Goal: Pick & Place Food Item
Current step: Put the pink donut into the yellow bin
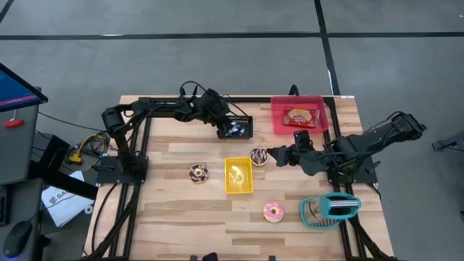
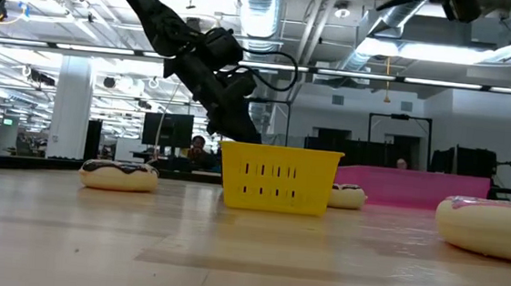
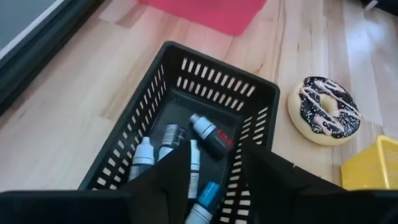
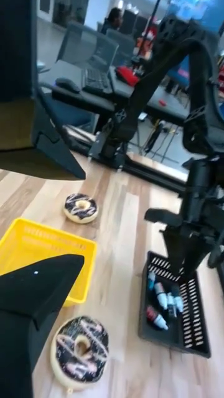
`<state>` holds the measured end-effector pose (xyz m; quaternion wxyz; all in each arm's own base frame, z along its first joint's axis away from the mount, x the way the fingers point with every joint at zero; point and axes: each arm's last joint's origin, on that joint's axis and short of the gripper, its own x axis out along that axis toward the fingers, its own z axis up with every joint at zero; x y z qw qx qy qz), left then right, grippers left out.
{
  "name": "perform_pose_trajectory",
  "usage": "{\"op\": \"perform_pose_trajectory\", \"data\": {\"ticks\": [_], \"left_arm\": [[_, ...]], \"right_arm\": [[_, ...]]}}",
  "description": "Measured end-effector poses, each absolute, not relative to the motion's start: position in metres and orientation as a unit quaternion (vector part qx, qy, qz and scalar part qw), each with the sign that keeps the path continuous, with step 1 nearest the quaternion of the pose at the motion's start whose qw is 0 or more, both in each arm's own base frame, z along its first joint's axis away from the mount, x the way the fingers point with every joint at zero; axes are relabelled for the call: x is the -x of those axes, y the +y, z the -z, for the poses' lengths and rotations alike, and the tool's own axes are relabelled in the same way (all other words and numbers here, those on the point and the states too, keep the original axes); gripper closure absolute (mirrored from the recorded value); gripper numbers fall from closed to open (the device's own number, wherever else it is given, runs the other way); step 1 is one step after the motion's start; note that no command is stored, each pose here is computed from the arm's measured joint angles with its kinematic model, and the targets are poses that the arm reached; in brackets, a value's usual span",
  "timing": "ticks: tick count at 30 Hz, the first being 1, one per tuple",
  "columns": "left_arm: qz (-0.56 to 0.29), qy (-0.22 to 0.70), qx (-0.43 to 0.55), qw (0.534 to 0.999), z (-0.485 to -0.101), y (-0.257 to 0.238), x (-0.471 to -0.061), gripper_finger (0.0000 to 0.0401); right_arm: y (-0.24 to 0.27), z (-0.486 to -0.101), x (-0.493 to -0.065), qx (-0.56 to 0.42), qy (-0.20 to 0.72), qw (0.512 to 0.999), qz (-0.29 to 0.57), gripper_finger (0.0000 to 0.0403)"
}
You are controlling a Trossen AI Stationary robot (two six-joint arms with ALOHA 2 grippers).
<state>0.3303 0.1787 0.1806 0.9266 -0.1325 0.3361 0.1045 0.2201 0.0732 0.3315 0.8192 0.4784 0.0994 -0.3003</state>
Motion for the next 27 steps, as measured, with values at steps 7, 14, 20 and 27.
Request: {"op": "perform_pose_trajectory", "data": {"ticks": [7, 14, 20, 27], "left_arm": [[-0.098, 0.326, 0.127, 0.932, -0.201, 0.170, -0.326, 0.0233], [-0.083, 0.308, 0.107, 0.942, -0.250, 0.139, -0.299, 0.0226], [-0.084, 0.298, 0.105, 0.945, -0.267, 0.093, -0.262, 0.0224], [-0.098, 0.274, 0.129, 0.948, -0.267, 0.029, -0.233, 0.0226]], "right_arm": [[0.072, -0.322, -0.216, -0.473, 0.190, 0.812, 0.285, 0.0184], [0.093, -0.308, -0.205, -0.458, 0.339, 0.790, 0.227, 0.0177], [0.117, -0.283, -0.205, -0.418, 0.474, 0.750, 0.198, 0.0177], [0.127, -0.248, -0.235, -0.371, 0.557, 0.724, 0.168, 0.0177]]}}
